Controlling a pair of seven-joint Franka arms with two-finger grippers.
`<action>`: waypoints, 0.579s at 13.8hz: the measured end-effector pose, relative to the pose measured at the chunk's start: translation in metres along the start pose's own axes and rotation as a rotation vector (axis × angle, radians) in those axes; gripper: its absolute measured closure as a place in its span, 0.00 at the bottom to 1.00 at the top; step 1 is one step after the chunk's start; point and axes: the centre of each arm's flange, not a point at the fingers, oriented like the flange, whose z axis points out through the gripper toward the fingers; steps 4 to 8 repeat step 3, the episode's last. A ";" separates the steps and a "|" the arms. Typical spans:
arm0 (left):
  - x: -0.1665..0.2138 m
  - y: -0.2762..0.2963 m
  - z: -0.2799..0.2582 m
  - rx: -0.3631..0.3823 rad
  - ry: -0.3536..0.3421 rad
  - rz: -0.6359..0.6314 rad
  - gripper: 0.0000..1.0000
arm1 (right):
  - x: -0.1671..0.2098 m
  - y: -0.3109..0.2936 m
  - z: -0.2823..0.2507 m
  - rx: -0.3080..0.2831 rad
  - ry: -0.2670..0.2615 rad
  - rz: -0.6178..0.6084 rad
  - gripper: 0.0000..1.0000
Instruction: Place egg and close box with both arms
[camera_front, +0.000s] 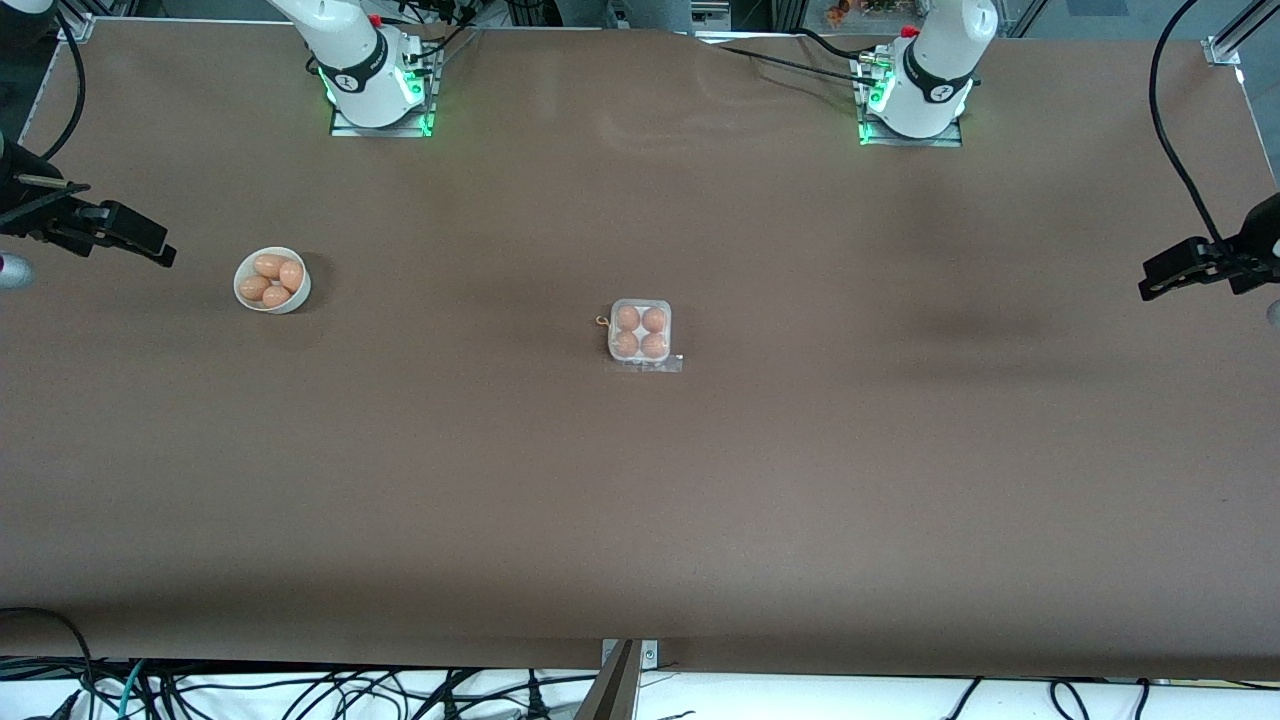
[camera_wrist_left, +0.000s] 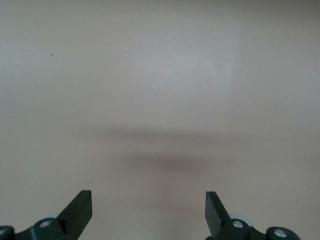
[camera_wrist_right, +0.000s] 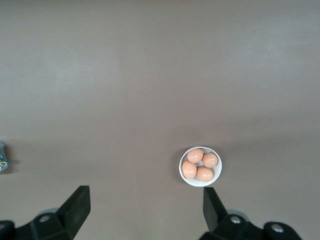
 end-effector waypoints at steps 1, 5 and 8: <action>-0.001 0.000 -0.001 0.000 0.002 0.000 0.00 | 0.000 0.000 0.000 0.000 0.000 0.000 0.00; -0.001 -0.001 -0.001 0.000 0.002 -0.001 0.00 | 0.000 0.000 0.000 0.000 0.000 0.000 0.00; -0.001 -0.001 -0.001 0.000 0.002 -0.001 0.00 | 0.000 0.000 0.000 0.000 0.000 0.000 0.00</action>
